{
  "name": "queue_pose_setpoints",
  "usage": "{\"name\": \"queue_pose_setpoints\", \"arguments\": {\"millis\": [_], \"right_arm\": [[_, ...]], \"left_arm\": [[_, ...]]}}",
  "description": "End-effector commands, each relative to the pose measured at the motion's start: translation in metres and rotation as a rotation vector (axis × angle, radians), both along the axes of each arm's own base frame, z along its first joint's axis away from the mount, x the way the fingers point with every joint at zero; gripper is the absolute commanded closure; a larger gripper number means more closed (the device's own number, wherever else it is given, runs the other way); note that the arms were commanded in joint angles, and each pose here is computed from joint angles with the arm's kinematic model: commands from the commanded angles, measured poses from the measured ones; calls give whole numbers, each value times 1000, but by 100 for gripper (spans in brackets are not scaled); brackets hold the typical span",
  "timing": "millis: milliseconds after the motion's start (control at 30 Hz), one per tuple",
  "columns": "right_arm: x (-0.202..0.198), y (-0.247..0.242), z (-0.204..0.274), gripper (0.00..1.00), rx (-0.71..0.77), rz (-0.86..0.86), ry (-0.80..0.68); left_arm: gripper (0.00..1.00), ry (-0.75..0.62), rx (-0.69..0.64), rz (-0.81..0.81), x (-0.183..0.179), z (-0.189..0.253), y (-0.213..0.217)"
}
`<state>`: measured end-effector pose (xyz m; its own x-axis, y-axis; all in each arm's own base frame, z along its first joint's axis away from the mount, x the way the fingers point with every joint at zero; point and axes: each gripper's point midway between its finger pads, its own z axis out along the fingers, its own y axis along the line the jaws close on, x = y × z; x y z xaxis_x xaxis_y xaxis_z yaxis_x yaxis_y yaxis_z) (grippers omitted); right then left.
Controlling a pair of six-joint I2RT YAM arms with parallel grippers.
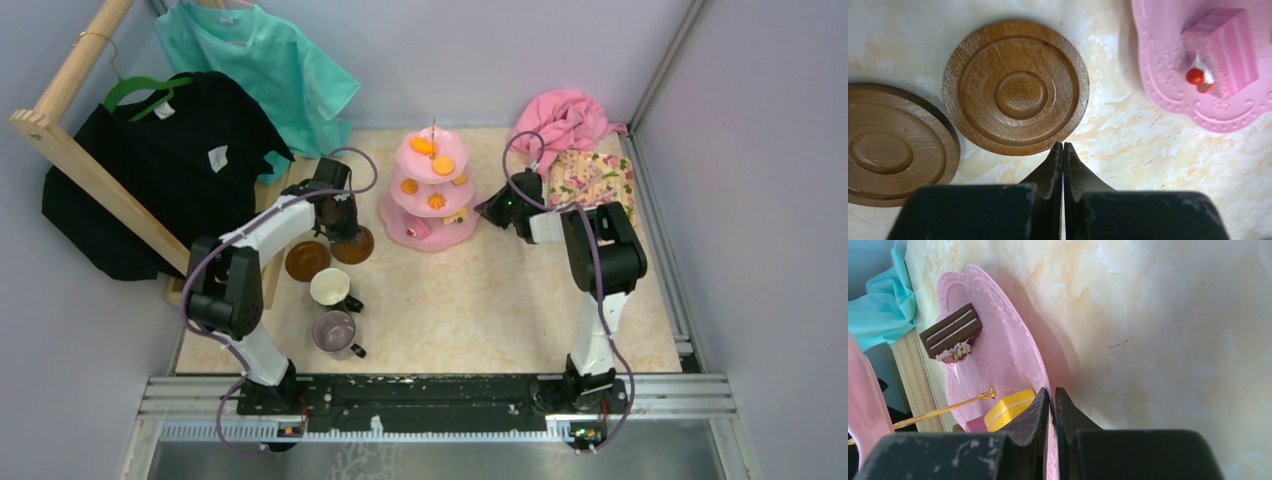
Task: Serve the afternoon tea
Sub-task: Move the desert table to the center of the board.
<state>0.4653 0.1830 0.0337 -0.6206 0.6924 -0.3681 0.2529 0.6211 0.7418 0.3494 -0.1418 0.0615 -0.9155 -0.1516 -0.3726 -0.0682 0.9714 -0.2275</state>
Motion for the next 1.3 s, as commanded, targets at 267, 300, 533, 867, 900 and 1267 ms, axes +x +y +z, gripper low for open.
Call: {"name": "queue_pose_setpoints", "arguments": {"millis": [267,300,533,867,900,1267], "right_arm": [[25,-6,20,93,4,-29,-74],[26,-6,21,93,5,-32,-75],[37,-4,24,92,10,-42,-81],[49,6,20,91,7,-36,-76],[49,6,20,91,6,-37,-76],[50,13,20,76,4,-16,-78]], "left_arm": [[100,-105,94,99,27,-3,17],[100,-104,105,103,27,-6,19],[100,-110,136,120,31,-21,24],[100,-77,162,107,21,-42,28],[100,-75,158,102,20,-44,28],[100,-39,137,72,4,-56,20]]}}
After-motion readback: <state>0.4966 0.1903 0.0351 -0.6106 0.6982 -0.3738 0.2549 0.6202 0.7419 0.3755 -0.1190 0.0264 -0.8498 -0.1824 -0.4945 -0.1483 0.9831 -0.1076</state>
